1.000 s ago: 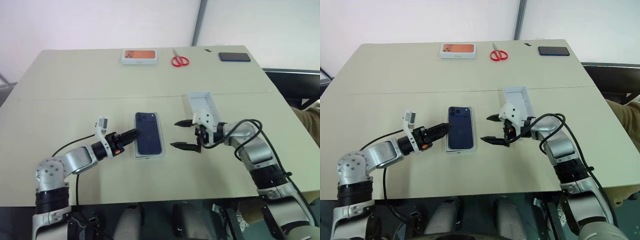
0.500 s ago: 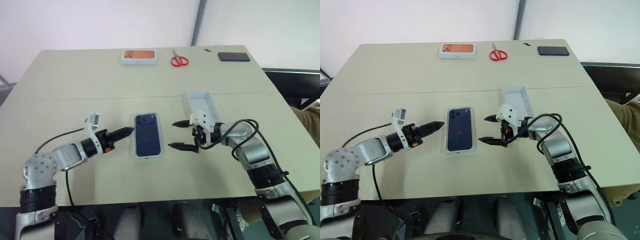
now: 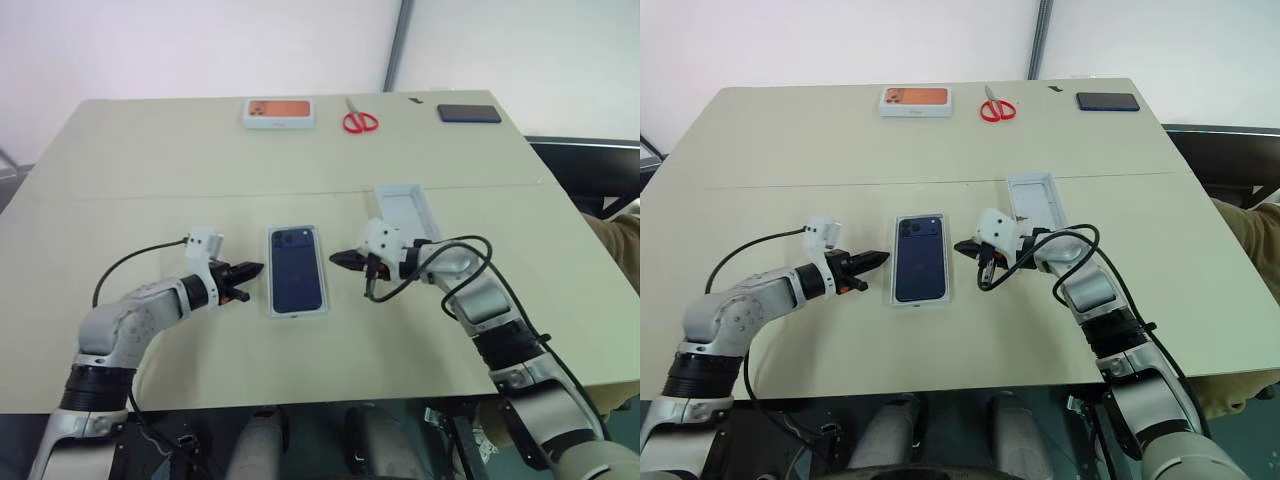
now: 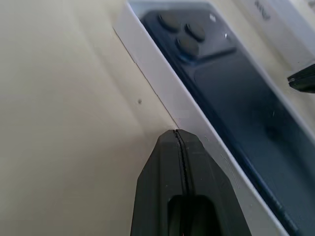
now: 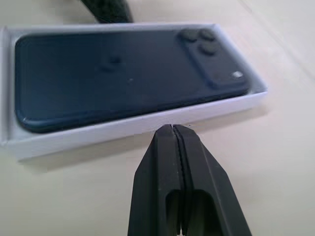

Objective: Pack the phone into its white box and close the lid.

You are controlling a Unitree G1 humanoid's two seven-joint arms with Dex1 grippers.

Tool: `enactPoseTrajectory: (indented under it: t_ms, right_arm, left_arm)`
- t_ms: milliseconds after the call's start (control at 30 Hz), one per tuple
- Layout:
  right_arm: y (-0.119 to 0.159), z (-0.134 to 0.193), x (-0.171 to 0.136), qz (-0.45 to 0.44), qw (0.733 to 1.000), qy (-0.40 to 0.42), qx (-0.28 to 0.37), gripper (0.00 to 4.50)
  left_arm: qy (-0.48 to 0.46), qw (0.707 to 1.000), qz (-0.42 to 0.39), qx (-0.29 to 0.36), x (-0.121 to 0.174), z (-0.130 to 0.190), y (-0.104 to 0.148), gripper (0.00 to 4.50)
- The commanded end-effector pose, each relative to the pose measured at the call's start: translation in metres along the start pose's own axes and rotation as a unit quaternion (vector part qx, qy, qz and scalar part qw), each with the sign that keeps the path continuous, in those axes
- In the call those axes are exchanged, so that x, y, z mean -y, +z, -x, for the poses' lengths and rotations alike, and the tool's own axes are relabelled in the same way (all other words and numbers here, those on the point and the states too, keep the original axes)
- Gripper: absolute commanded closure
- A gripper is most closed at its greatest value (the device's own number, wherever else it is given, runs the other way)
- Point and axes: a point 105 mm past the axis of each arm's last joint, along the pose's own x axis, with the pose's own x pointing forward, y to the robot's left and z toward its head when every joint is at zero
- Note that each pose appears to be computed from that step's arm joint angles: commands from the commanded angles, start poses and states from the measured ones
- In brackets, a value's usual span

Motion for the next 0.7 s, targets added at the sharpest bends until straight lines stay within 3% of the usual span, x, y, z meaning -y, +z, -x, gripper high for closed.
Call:
enactPoseTrajectory:
  t_ms: [33,267,700]
  right_arm:
    - [0.005,-0.004,0.000,0.028,1.000,-0.004,0.003,4.46]
    - [0.010,-0.005,0.005,0.033,0.999,-0.006,0.006,4.46]
    - [-0.020,0.046,0.041,0.033,0.996,-0.054,-0.059,4.46]
  left_arm:
    - [-0.010,1.000,-0.017,-0.012,0.005,-0.007,-0.007,4.50]
    - [-0.070,0.997,-0.021,-0.015,0.030,-0.029,-0.001,4.50]
    - [-0.138,0.990,-0.038,-0.008,0.068,-0.073,0.008,4.50]
